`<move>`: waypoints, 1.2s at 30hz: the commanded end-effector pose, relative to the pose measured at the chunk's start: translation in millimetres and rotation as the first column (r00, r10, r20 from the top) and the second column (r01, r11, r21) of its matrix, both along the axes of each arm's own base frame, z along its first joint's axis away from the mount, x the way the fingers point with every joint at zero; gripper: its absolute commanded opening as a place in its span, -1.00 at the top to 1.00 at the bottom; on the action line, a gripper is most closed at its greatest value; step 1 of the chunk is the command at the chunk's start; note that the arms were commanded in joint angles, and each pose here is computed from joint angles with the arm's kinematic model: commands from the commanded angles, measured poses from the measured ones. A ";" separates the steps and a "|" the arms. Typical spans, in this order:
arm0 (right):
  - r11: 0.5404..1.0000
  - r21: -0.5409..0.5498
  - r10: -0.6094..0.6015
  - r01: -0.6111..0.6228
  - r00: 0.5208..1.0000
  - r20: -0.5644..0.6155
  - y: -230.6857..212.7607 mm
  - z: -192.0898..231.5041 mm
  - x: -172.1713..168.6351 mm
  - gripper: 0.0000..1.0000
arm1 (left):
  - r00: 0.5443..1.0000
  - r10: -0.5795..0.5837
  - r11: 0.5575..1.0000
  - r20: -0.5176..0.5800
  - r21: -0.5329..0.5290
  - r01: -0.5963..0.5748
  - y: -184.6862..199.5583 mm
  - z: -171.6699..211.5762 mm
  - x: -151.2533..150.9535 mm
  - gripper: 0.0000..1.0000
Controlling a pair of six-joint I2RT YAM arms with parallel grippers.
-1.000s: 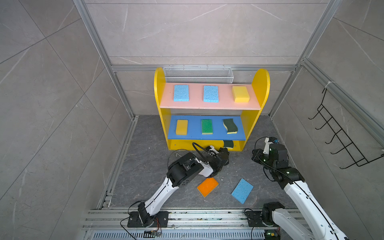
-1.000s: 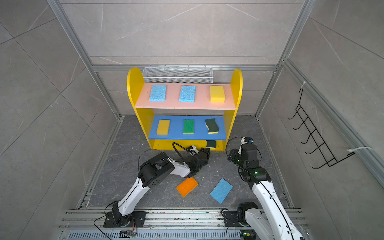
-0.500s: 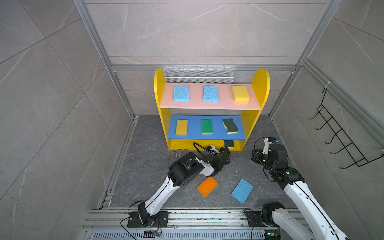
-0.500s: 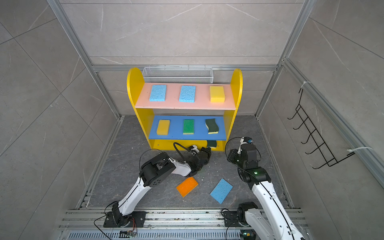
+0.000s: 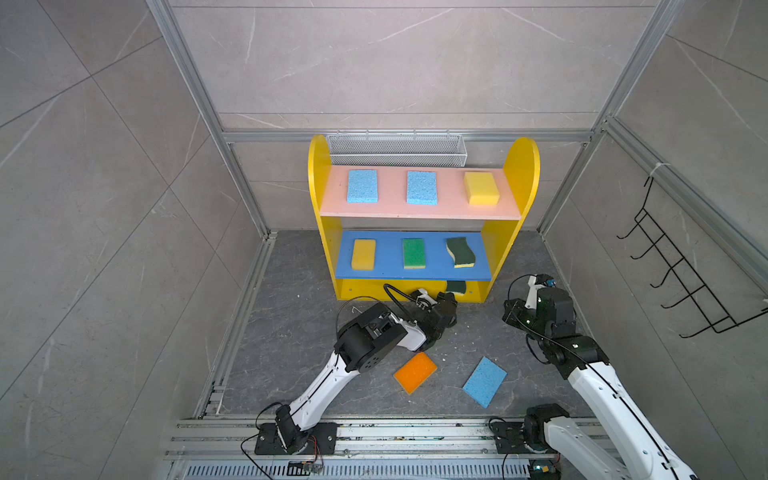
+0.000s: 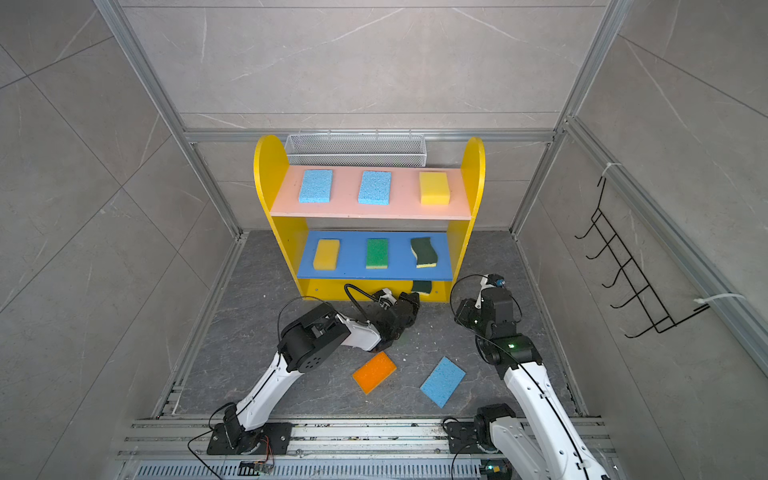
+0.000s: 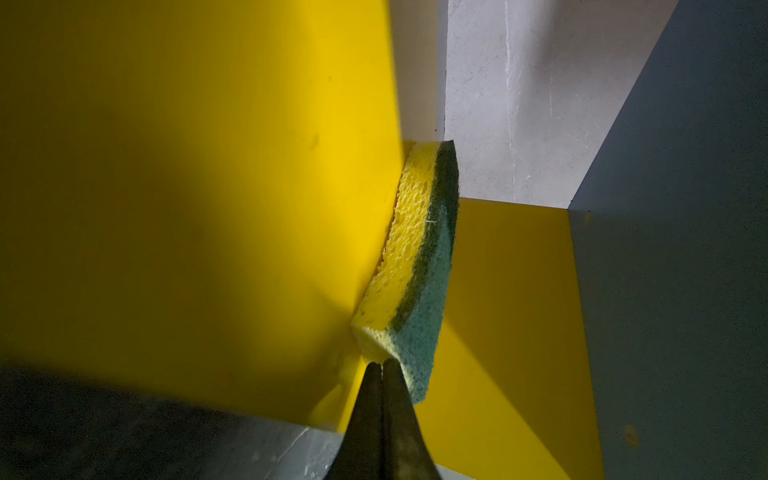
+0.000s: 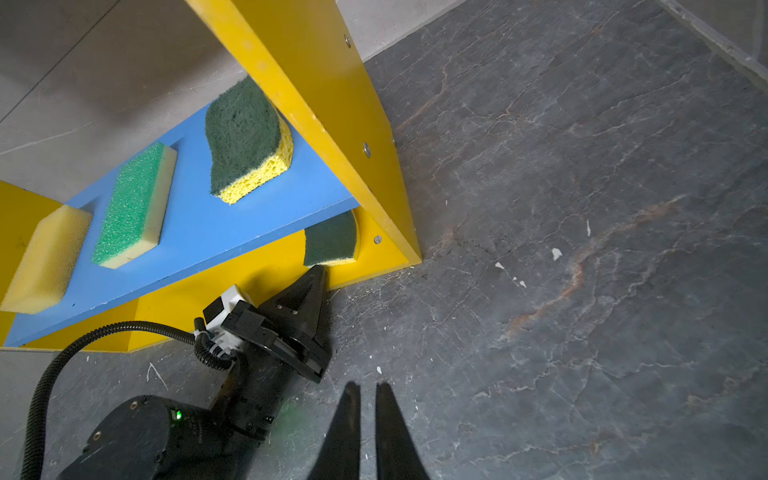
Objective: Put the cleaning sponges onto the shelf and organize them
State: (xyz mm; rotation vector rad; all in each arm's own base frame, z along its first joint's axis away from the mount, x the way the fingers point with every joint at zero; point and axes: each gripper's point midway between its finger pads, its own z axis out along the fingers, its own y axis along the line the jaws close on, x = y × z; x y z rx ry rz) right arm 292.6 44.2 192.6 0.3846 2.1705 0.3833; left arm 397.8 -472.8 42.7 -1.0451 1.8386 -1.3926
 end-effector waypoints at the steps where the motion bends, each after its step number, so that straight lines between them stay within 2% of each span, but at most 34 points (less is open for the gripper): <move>1: 1.000 -0.023 0.009 -0.008 1.000 0.014 -0.3 5.5 -0.4 0.74 | 1.000 0.016 0.999 -0.022 0.049 -0.015 6.7 -16.1 3.7 1.00; 12: 1.000 -0.021 0.011 -0.011 1.000 0.016 0.4 6.1 -0.2 0.75 | 0.999 -0.036 0.998 -0.027 0.043 0.037 -7.8 -12.4 3.9 1.00; 27: 1.000 -0.010 0.017 -0.016 1.000 0.016 2.3 5.7 -1.6 0.75 | 0.998 -0.042 0.998 -0.046 0.034 0.044 -5.8 -17.2 5.3 1.00; 36: 1.000 -0.004 0.017 -0.017 1.000 0.019 2.8 5.9 -1.5 0.75 | 0.999 -0.048 0.997 -0.019 0.064 0.049 -0.6 -2.9 -0.9 1.00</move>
